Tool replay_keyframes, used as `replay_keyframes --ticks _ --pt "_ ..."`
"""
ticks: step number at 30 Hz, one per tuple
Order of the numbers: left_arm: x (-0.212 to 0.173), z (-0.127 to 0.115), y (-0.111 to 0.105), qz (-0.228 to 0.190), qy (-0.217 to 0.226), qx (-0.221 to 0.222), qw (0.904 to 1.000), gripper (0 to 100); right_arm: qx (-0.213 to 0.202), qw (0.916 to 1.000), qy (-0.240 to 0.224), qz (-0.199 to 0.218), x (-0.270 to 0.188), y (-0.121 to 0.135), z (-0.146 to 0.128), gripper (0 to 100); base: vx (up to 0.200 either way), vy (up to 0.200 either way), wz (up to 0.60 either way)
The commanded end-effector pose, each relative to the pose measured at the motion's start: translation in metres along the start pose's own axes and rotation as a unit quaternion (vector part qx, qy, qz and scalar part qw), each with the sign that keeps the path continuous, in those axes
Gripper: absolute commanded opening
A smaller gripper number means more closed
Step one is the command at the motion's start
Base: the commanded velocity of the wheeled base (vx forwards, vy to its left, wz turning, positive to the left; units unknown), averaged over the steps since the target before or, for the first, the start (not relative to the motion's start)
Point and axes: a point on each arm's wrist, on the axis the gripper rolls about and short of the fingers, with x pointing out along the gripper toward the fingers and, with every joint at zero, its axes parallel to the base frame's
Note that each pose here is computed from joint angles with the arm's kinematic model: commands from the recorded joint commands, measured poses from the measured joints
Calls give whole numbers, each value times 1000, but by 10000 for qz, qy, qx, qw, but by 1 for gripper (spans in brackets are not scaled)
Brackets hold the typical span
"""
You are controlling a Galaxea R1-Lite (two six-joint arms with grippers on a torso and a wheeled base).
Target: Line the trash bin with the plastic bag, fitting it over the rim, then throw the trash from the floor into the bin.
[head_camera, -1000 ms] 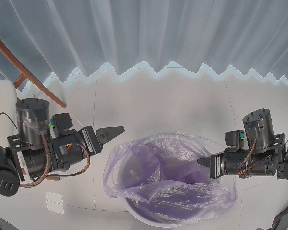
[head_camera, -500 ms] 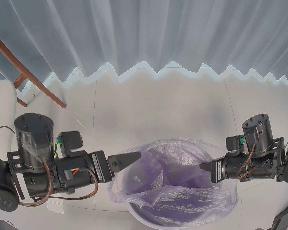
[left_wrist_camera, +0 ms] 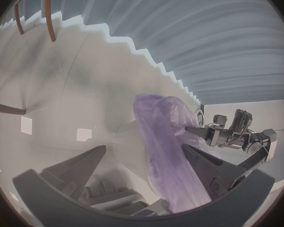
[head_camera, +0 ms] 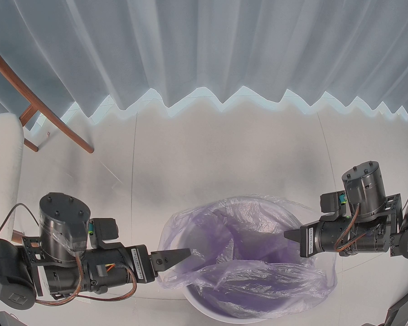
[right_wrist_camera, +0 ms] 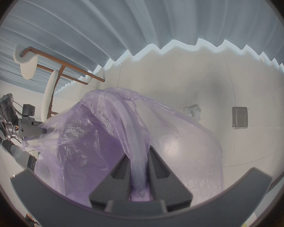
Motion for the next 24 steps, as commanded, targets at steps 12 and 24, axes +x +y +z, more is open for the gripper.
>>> replay_keyframes --ticks 12,24 --pt "10 11 2 188 -136 -93 9997 0 99 9999 -125 12 -2 0 6 0 0 0 0" --pt "-2 20 14 359 -438 -167 9983 0 918 9943 -542 78 -21 -6 18 0 0 0 0"
